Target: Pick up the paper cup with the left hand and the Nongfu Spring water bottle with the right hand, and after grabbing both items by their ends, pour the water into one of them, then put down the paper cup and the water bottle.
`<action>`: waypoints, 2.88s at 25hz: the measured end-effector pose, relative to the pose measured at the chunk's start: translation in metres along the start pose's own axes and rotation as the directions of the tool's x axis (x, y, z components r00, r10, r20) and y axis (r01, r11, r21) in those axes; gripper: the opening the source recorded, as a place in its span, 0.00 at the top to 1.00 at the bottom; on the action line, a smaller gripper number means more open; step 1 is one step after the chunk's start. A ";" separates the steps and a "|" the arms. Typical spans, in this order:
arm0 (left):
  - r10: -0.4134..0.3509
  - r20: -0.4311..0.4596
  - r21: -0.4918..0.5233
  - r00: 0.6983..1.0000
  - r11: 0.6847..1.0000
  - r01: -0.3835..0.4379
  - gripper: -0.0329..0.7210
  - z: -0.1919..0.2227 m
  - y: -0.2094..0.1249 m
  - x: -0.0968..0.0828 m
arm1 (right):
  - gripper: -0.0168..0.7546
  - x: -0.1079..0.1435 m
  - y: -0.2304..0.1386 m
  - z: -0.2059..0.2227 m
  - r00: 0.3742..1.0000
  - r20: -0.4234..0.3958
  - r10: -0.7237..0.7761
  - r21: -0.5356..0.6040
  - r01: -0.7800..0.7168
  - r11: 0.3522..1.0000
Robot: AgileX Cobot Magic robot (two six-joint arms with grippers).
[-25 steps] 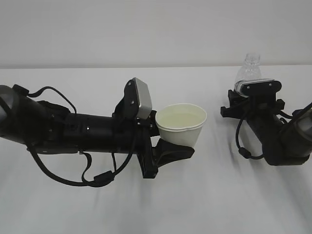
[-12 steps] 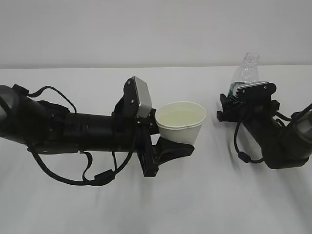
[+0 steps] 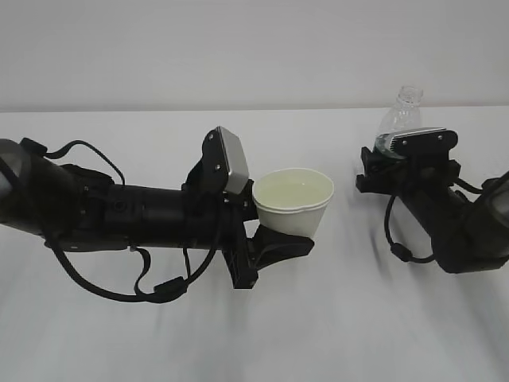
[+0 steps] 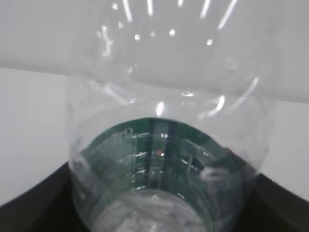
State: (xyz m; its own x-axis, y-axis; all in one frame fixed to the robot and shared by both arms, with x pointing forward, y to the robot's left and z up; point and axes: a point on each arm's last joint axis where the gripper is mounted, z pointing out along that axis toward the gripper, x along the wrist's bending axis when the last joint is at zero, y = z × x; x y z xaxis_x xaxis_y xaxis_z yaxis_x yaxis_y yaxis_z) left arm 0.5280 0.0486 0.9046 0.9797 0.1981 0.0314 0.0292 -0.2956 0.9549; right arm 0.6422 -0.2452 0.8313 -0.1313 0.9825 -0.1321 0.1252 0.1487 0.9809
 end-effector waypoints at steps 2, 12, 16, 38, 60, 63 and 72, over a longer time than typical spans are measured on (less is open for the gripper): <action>0.000 -0.003 -0.001 1.000 1.000 0.000 0.40 0.000 0.000 0.000 | 0.22 -0.001 0.006 -0.003 1.000 0.003 0.005 -0.008 -0.005 1.000; -0.015 -0.034 -0.013 0.999 1.000 0.014 0.40 0.000 0.001 0.003 | 0.22 -0.003 0.018 -0.028 1.000 0.001 0.019 0.004 -0.019 1.000; -0.023 -0.052 -0.023 0.998 1.000 0.022 0.40 0.000 0.002 0.005 | 0.22 -0.004 0.024 -0.041 0.999 -0.004 0.032 0.011 -0.032 0.999; -0.072 -0.242 -0.109 0.968 0.993 0.046 0.40 -0.004 0.008 0.023 | 0.22 -0.005 0.048 -0.152 0.994 -0.061 0.088 0.087 -0.083 0.993; -0.156 -0.522 -0.151 0.838 0.985 0.089 0.40 -0.068 -0.012 0.090 | 0.22 0.001 0.028 -0.198 0.986 -0.097 0.137 0.214 -0.114 0.970; -0.164 -0.550 -0.153 0.819 0.984 0.094 0.40 -0.079 -0.015 0.098 | 0.22 0.000 0.031 -0.198 0.986 -0.098 0.138 0.203 -0.116 0.972; -0.180 -0.609 -0.151 0.772 0.982 0.111 0.40 -0.103 -0.024 0.114 | 0.22 -0.005 0.053 -0.202 0.988 -0.068 0.140 0.111 -0.132 0.985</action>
State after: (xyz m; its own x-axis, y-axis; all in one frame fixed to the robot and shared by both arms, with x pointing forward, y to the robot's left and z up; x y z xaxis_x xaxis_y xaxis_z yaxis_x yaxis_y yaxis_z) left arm 0.6188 0.1742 0.9156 0.6305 0.7755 0.0320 0.1072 -0.1278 0.9860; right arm 0.4507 -0.2652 0.9130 -0.1789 0.9837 0.0164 0.2499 0.0293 0.9678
